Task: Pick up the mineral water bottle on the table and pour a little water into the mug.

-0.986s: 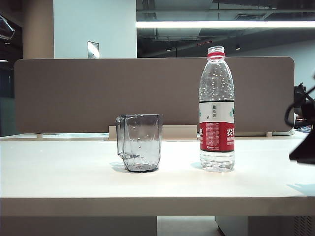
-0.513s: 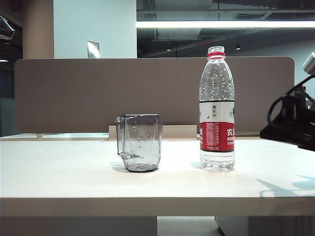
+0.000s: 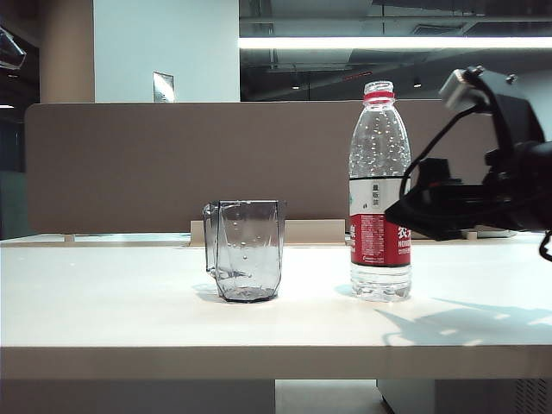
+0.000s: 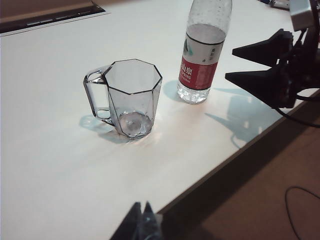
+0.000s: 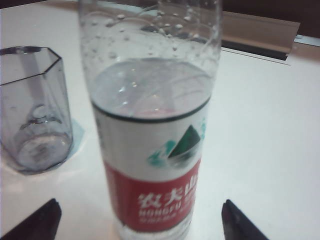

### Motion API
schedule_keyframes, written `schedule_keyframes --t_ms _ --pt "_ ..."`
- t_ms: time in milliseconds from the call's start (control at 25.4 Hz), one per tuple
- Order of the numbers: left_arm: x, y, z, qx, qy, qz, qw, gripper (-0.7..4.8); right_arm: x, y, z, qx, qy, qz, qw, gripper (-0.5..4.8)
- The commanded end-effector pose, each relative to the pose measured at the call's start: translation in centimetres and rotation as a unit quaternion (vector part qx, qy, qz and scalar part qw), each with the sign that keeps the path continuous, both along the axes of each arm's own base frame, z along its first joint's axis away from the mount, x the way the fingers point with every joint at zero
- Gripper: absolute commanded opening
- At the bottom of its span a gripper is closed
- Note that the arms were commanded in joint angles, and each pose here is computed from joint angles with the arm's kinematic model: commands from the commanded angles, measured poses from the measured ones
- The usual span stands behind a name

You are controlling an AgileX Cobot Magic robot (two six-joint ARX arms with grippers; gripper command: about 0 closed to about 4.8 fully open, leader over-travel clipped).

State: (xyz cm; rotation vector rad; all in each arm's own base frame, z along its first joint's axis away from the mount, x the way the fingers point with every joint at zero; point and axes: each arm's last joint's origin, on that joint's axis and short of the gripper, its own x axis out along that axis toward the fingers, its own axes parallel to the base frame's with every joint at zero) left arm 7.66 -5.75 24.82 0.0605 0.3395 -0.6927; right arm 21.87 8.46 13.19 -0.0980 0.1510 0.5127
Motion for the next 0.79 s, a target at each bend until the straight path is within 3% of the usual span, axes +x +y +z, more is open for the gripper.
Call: schedule_keyframes --t_ms 39,670,710,789 --pt "0.0 0.0 0.1 -0.003 -0.006 -0.003 1.0 -0.05 1.5 0.5 0.1 0.0 -0.005 -0.001 1.0 4.41" --pt "0.0 0.0 0.1 -0.003 -0.006 -0.003 1.0 -0.05 6.2 3.1 -0.2 0.042 0.008 0.008 0.999 4.39" --pt "0.0 0.0 0.1 -0.003 -0.006 -0.003 1.0 -0.05 6.2 3.1 -0.2 0.044 0.009 0.008 0.999 4.35" --pt "0.0 0.0 0.1 -0.003 -0.006 -0.003 1.0 -0.05 6.2 3.1 -0.2 0.044 0.01 0.007 0.999 3.68"
